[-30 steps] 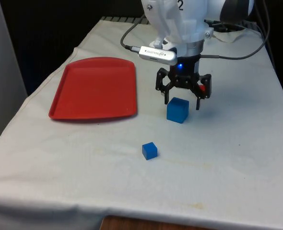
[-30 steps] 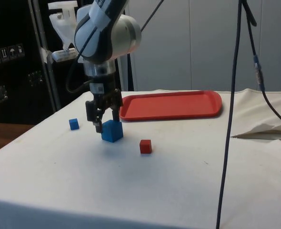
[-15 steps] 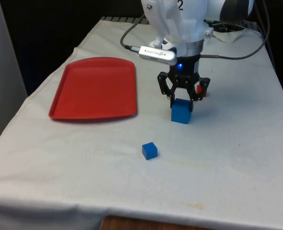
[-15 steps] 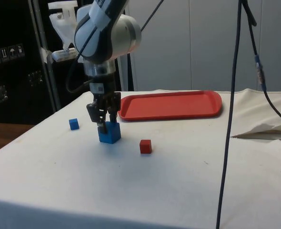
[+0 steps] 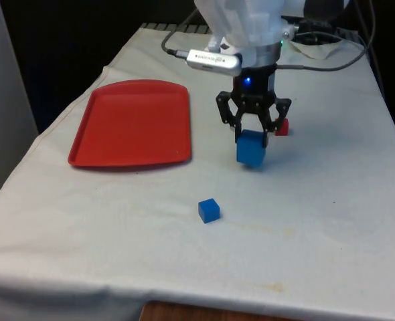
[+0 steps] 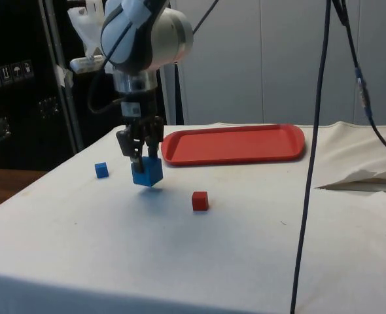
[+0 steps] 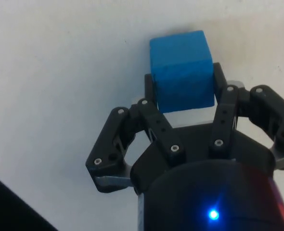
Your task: Pick up the largest block and place it onto the tray.
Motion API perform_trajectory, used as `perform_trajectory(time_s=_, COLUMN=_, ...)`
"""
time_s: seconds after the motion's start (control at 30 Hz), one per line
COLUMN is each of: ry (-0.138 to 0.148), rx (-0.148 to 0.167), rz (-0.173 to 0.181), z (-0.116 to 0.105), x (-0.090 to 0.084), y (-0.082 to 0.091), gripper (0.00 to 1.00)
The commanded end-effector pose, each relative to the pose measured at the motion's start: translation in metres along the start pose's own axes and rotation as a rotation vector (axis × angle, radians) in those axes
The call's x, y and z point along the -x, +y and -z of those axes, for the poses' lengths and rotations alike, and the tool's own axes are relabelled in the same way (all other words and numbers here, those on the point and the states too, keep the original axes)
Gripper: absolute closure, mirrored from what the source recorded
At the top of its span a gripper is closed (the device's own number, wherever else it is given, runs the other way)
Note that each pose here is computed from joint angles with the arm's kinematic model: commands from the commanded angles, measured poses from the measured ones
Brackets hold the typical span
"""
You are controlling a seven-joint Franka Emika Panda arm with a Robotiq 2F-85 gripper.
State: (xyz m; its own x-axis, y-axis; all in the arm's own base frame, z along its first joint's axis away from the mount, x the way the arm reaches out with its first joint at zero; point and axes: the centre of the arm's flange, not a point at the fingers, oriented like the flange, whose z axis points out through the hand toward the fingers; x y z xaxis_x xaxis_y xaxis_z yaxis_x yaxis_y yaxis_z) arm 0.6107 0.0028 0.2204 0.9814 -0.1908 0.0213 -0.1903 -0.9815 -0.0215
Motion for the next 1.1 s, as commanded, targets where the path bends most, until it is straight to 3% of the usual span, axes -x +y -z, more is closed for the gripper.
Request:
perform_trajectory(time_s=0.0, ry=-0.002, rx=0.007, rz=0.000, z=0.007, x=0.002, y=0.002, gripper=1.00)
perform_trajectory(time_s=0.2, ry=0.002, rx=-0.008, rz=0.005, z=0.023, x=0.004, y=0.008, gripper=1.00)
perform_trajectory(time_s=0.5, ry=0.006, rx=-0.003, rz=-0.004, z=0.036, x=0.009, y=0.025, gripper=1.00)
perform_trajectory(time_s=1.07, ry=0.020, rx=-0.001, rz=-0.007, z=0.052, x=0.027, y=0.076, gripper=1.00)
